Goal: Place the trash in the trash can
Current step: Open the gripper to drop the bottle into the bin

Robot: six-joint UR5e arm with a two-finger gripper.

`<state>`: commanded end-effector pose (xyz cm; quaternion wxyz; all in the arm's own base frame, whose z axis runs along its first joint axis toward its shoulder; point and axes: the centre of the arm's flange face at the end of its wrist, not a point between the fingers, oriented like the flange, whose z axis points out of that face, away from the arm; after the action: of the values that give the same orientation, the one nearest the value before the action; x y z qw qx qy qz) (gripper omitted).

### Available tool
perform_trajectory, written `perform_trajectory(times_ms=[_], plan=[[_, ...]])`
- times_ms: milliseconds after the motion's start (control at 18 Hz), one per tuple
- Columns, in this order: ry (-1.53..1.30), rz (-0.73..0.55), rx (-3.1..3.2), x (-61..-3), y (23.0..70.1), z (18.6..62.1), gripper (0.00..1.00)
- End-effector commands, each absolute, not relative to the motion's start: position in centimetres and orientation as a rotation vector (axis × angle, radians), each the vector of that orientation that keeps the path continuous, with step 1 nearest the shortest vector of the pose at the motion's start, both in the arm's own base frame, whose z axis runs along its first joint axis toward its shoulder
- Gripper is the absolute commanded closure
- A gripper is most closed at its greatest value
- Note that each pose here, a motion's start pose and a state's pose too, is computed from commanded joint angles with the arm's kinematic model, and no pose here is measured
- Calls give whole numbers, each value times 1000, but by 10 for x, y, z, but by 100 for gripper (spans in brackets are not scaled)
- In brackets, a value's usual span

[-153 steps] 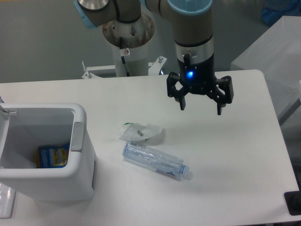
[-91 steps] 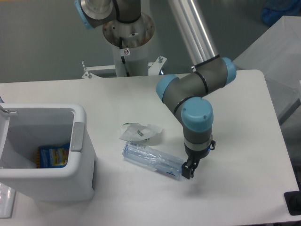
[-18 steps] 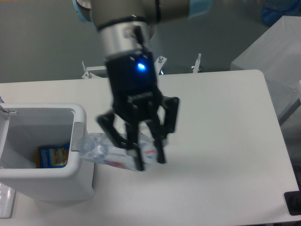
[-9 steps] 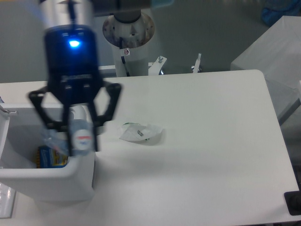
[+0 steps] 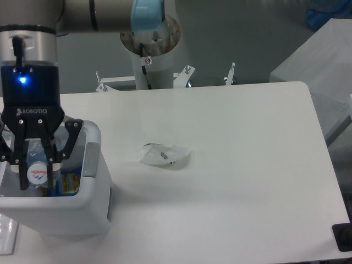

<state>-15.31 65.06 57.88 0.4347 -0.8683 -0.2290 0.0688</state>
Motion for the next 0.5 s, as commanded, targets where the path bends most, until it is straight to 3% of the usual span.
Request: perform_trajectory(times_ms=[56, 222, 389, 444, 500], plan=[[-562, 168, -2173, -150, 651, 574, 61], [-562, 163, -2200, -145, 651, 560, 45], [-565, 159, -2209, -138, 643, 559, 11], [-573, 154, -2205, -138, 640, 560, 2], [-577, 151, -2197, -135, 638, 564, 1]])
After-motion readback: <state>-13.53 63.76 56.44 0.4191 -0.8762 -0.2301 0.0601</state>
